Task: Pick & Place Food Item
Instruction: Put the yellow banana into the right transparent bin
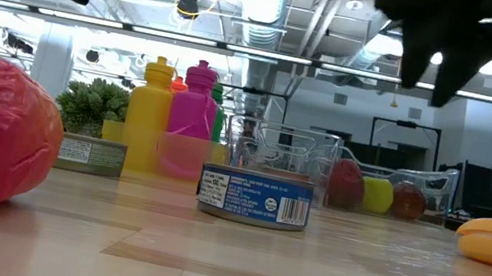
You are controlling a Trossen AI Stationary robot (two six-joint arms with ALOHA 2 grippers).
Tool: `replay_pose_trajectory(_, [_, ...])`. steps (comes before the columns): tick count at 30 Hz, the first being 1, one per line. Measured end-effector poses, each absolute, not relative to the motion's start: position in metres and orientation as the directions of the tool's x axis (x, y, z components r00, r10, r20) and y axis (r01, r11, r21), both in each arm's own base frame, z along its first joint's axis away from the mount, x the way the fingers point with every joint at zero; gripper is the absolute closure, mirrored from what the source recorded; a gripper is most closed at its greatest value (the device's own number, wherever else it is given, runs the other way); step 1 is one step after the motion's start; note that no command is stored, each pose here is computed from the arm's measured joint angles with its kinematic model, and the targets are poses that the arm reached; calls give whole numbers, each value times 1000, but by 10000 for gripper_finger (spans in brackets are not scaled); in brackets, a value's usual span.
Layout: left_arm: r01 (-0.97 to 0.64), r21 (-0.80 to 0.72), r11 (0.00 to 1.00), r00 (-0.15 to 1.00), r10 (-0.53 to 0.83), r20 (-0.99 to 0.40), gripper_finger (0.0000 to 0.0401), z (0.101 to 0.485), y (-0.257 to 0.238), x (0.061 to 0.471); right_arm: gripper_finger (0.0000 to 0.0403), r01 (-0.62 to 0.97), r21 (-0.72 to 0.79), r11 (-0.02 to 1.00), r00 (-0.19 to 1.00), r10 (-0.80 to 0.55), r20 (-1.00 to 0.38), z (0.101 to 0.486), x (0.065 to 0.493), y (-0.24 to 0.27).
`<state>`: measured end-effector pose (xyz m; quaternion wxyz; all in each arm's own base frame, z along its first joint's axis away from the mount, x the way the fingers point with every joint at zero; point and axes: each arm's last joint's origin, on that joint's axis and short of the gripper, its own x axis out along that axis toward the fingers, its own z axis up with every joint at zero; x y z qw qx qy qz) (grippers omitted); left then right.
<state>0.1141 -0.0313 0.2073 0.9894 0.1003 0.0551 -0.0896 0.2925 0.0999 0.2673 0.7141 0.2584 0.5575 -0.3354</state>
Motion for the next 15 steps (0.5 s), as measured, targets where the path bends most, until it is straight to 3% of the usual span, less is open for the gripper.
replay_pose_trajectory(15, [189,188,964,978,-167,-126,399,207,-31,114,92,738,-166,654,-79,-161,-984,215,298,137])
